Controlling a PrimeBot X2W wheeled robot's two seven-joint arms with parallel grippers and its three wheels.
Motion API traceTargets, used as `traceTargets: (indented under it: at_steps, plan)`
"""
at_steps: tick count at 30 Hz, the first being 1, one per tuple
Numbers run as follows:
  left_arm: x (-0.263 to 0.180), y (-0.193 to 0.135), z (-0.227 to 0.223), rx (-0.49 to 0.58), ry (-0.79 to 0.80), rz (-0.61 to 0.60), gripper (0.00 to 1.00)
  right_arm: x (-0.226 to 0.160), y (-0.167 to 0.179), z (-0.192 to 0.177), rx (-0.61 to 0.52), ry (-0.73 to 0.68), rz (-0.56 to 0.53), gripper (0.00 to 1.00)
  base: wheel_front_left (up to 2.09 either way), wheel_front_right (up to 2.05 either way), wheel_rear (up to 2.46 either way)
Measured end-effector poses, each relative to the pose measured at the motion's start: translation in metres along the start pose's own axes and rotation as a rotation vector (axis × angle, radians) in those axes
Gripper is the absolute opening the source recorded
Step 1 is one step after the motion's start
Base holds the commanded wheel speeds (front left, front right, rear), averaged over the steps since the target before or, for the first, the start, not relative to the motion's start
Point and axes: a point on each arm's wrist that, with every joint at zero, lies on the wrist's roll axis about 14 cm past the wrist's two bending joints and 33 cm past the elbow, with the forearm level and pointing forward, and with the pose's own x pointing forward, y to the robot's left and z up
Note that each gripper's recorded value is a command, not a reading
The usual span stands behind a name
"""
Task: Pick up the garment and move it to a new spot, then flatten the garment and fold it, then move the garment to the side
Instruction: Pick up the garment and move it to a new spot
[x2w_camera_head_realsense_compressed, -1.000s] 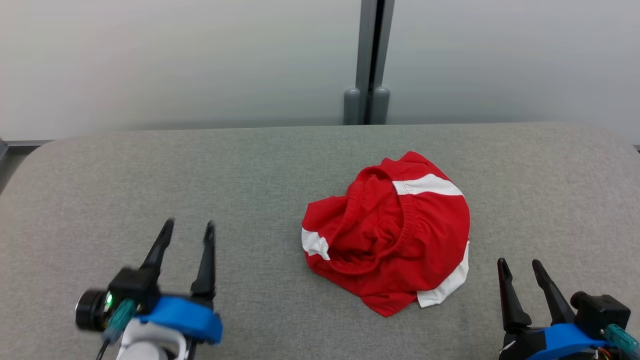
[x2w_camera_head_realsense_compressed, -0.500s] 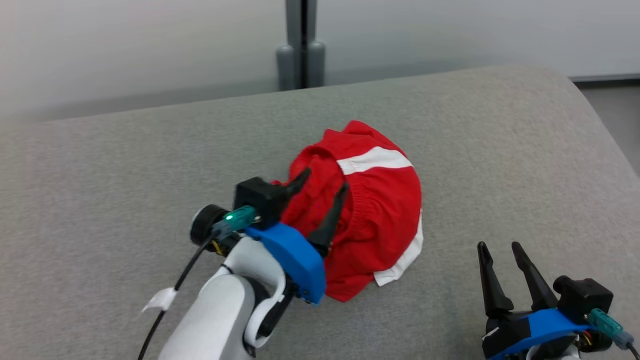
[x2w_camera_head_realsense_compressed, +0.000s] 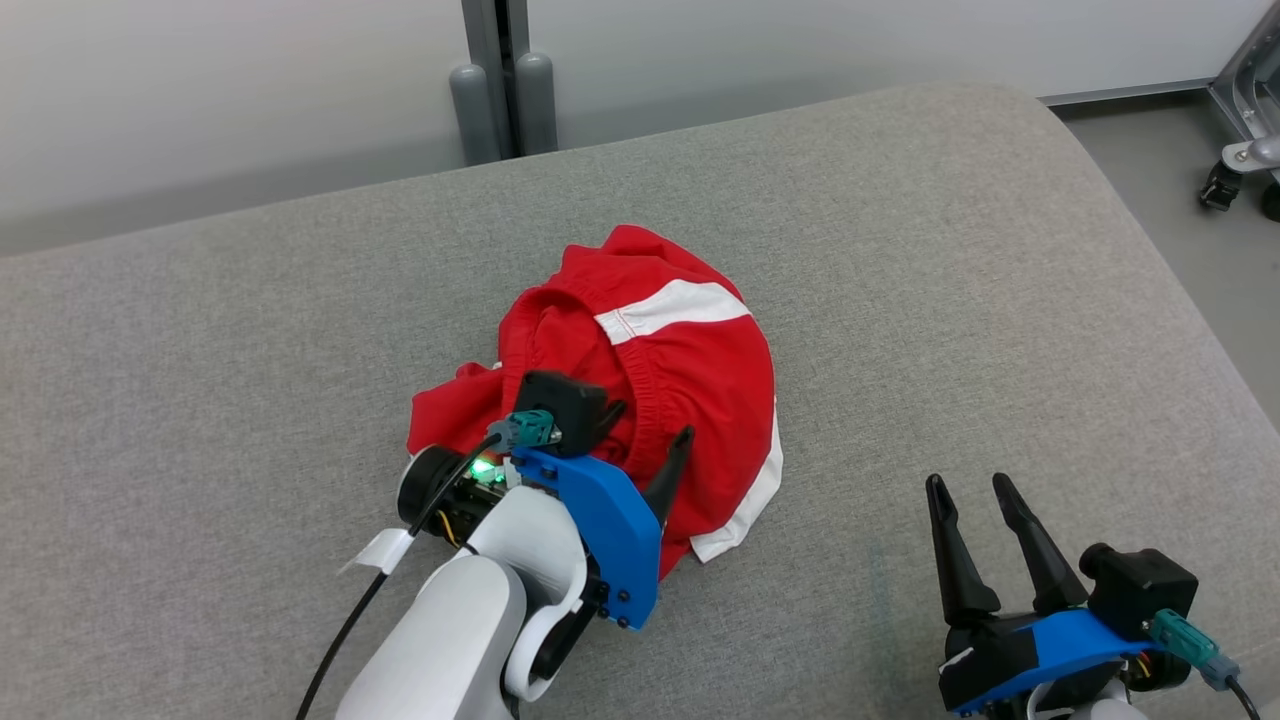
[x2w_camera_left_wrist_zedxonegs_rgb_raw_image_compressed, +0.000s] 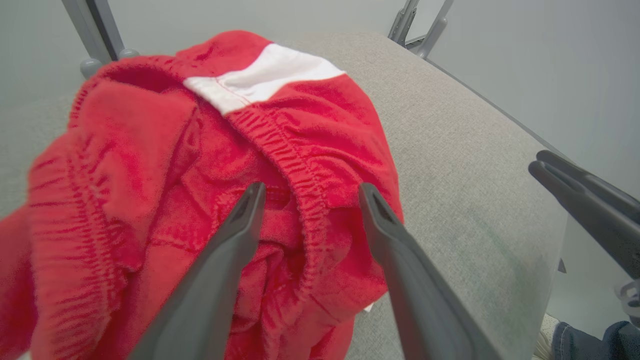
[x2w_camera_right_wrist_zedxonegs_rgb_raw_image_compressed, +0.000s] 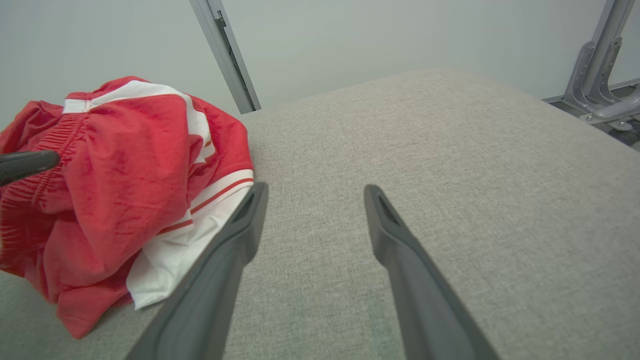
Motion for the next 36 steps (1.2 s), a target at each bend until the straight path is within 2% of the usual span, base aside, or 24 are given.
traceTargets:
  at_steps: [5, 6, 7, 8, 9, 14, 20, 26, 31, 33, 34, 36]
  plan:
    - [0.004, -0.012, -0.010, -0.028, 0.040, -0.053, 1.00, -0.001, -0.001, 0.000, 0.003, -0.004, -0.005, 1.00, 0.00, 0.00, 0.00]
    - [0.005, -0.015, -0.012, -0.023, 0.045, -0.064, 0.91, -0.001, -0.001, 0.000, 0.004, -0.004, -0.005, 1.00, 0.00, 0.00, 0.00]
    - [0.006, -0.016, -0.012, -0.031, 0.043, -0.070, 0.36, -0.002, -0.001, 0.000, 0.006, -0.004, -0.005, 1.00, 0.00, 0.00, 0.00]
    - [0.008, -0.017, -0.012, -0.027, 0.044, -0.077, 0.03, -0.002, -0.001, 0.000, 0.006, -0.003, -0.005, 1.00, 0.00, 0.00, 0.00]
    - [0.010, -0.018, -0.010, -0.017, 0.038, -0.083, 0.00, -0.001, -0.001, -0.001, 0.006, -0.002, -0.004, 1.00, 0.00, 0.00, 0.00]
    - [0.016, -0.014, 0.005, 0.012, -0.038, -0.082, 0.00, 0.000, 0.003, 0.000, 0.009, -0.005, 0.007, 1.00, 0.00, 0.00, 0.00]
    - [-0.004, -0.007, 0.080, 0.004, -0.300, -0.068, 0.00, 0.006, 0.015, 0.005, 0.006, -0.022, 0.048, 1.00, 0.00, 0.00, 0.00]
    - [-0.060, -0.007, 0.175, 0.086, -0.557, -0.060, 0.00, 0.013, 0.046, 0.008, 0.009, -0.026, 0.142, 1.00, 0.00, 0.00, 0.00]
    - [-0.129, 0.023, 0.230, 0.197, -0.692, 0.054, 0.00, 0.015, 0.074, 0.007, 0.017, -0.021, 0.225, 1.00, 0.00, 0.00, 0.00]
    - [-0.156, 0.040, 0.241, 0.241, -0.703, 0.126, 0.00, 0.016, 0.086, 0.006, 0.016, -0.017, 0.258, 1.00, 0.00, 0.00, 0.00]
    - [-0.181, 0.059, 0.249, 0.272, -0.709, 0.205, 0.00, 0.018, 0.096, 0.005, 0.016, -0.014, 0.285, 1.00, 0.00, 0.00, 0.00]
    - [-0.204, 0.082, 0.249, 0.273, -0.700, 0.285, 0.00, 0.021, 0.105, 0.004, 0.018, -0.011, 0.312, 1.00, 0.00, 0.00, 0.00]
